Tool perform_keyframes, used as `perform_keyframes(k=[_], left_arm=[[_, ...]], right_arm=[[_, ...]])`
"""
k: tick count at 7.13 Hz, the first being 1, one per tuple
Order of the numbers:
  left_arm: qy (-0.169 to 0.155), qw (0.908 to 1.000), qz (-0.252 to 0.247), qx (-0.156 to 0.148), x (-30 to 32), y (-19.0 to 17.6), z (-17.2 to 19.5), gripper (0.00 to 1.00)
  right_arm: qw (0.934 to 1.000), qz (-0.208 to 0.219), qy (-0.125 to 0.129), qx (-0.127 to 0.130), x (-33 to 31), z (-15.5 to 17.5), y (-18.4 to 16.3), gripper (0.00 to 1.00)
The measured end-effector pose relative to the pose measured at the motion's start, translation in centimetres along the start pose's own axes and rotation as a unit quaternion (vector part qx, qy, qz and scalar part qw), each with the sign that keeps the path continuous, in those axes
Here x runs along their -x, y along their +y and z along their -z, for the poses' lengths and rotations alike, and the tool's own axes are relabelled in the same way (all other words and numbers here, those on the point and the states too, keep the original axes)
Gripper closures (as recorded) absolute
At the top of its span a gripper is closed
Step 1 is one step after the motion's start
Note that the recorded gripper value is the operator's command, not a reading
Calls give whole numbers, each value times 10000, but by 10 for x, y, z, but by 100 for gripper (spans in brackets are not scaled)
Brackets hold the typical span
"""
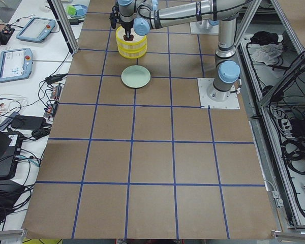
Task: Place buns in different layers of steamer
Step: 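Move the brown bun over the top steamer tier and release it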
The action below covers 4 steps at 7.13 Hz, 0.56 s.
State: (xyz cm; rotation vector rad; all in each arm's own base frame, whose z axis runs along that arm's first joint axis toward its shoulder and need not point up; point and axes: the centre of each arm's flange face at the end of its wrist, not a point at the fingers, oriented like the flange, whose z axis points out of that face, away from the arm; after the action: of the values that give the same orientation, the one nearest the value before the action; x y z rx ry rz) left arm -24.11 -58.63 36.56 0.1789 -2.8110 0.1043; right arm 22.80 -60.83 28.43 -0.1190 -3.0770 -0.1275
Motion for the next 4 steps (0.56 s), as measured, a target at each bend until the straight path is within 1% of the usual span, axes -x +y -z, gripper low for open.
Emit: perform_keyframes(k=[2,3,4], left_arm=[[383,9990,231,87,-13,0,-19,99],[557,9978,359,80,-16,-4,-26,23],[636,9969,459,62,-17,-7,-32,1]], right_arm=[[10000,-52,-7,7,3,-1,1,100],[10000,-55,-11,12,4,-1,2,82],[10000,-45,-4,16,5,-2,2,12]])
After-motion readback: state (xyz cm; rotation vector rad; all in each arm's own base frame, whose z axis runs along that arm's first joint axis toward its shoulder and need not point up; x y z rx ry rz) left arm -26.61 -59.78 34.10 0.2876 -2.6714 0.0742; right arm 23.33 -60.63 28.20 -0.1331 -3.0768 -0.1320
